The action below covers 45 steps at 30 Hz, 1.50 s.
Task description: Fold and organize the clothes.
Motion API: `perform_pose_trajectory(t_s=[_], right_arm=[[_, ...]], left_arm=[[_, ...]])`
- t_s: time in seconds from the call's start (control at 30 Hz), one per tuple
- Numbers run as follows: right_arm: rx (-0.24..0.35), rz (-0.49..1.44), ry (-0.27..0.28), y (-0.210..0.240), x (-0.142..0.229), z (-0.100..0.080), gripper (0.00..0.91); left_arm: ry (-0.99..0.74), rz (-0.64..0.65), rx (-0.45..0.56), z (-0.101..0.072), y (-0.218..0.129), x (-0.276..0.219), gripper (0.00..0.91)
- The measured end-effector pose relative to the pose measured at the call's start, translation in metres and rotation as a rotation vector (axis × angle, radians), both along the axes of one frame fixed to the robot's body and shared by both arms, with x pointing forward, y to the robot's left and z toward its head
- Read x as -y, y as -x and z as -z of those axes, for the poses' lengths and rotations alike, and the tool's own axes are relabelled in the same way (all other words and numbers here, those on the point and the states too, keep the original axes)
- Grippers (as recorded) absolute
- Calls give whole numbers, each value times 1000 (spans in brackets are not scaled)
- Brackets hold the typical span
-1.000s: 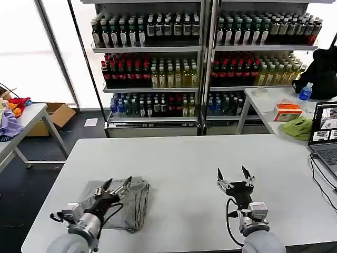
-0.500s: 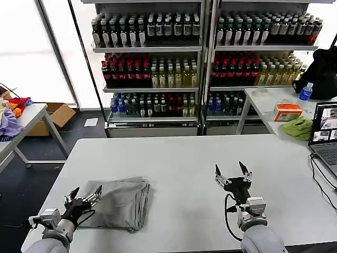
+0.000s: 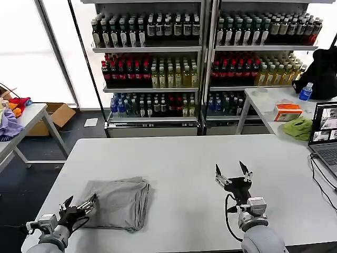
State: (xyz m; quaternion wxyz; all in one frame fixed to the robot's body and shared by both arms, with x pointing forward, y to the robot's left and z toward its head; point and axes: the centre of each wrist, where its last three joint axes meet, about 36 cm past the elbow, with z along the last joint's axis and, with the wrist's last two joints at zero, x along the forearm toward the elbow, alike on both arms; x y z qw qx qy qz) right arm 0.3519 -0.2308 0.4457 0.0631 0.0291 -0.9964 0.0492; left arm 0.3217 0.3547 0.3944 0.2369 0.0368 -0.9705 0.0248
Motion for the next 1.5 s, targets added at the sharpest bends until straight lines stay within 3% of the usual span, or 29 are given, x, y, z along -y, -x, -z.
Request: perform_pose_trajectory(t_s=[0.07,0.13,0.17,0.2,0.23,1.03,1.33,1.5], right_arm=[[-1,1,-1,1,0,1,907],[-3,2,-4,1,-1,2,907],[-5,2,-4,1,-1,3,907],[-5,2,-5,1,-1,3,907],[-5,1,-5,1,-2,4,907],[1,12,-15,5,-1,3,907],[3,13,-10,2,0,4,907],[5,12,-8,1,0,3,907]], left_arm=[[6,1,-9,3,1,-1,907],[14,1,-16,6,3,0,645],[18,3,-19,8,3,0,191],[22,4,-23,9,4,1,71],[26,6,-25,10,4,1,10],[147,22,-37,14,0,8,0],[144,-4,-18,7,0,-9,0],[125,-43,9,-7,-2,-35,0]])
